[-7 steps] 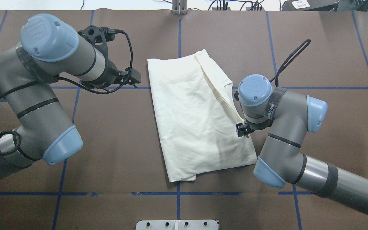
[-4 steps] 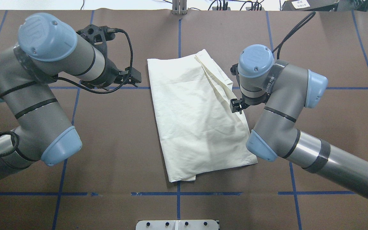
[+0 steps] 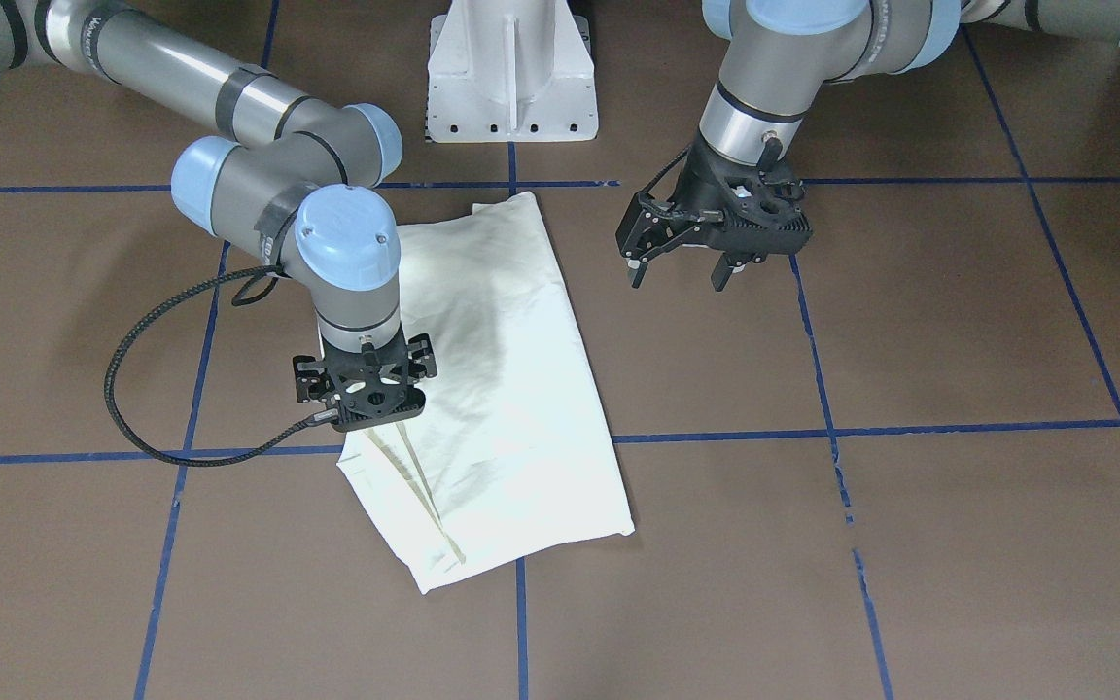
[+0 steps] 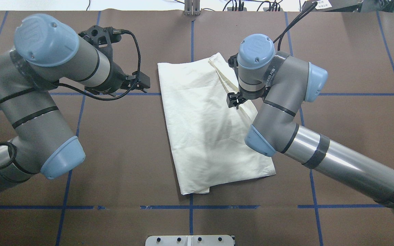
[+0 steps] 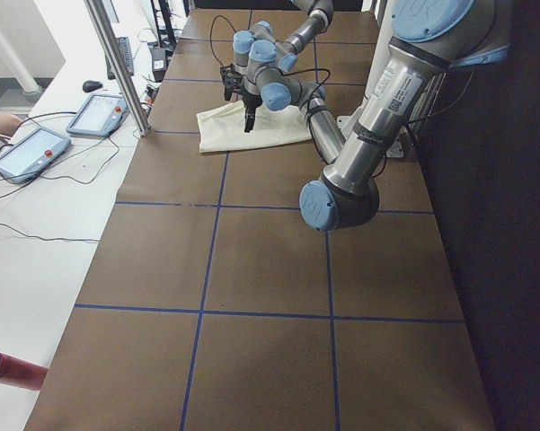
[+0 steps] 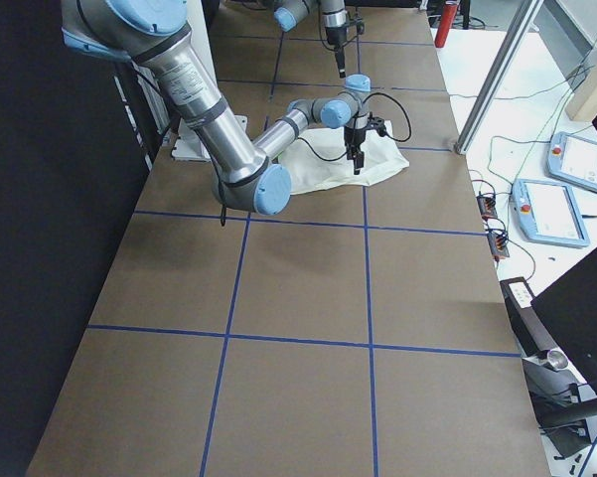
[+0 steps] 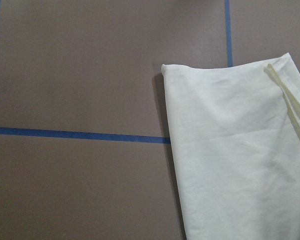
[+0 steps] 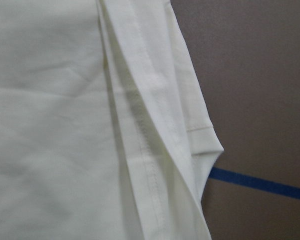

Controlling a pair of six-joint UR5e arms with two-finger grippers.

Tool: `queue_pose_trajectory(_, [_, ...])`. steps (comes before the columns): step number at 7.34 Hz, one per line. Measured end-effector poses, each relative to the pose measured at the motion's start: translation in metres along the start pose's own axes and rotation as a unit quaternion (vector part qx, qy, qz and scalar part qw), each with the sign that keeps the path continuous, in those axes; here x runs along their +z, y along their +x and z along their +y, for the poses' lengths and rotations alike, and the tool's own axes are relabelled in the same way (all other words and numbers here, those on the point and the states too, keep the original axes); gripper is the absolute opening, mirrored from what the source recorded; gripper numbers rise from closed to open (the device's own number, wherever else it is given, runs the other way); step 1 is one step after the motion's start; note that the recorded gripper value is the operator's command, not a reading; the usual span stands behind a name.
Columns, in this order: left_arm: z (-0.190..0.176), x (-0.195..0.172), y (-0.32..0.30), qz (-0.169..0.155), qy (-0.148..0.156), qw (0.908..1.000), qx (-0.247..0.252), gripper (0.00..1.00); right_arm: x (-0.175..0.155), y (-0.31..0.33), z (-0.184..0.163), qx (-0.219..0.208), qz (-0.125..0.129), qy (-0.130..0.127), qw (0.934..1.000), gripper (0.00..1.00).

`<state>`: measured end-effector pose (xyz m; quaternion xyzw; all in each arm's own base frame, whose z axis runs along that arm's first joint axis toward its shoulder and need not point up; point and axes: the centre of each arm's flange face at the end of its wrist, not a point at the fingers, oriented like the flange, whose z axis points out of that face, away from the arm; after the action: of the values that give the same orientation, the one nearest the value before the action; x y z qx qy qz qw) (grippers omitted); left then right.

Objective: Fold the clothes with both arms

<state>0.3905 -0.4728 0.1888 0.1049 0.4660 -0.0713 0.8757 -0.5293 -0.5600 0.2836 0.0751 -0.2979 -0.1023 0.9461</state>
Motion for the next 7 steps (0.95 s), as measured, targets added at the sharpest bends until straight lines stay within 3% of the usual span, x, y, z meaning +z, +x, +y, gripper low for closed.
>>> queue_pose_trajectory(4, [0.0, -0.003, 0.004, 0.004, 0.001, 1.0, 0.001, 1.0, 0.031, 0.009, -0.016, -0.016, 0.015, -0.014, 0.9996, 1.0])
queue_pose_trajectory(7, [0.0, -0.003, 0.004, 0.005, 0.001, 1.0, 0.002, 1.0, 0.034, 0.018, -0.021, -0.016, 0.019, -0.017, 0.9996, 1.0])
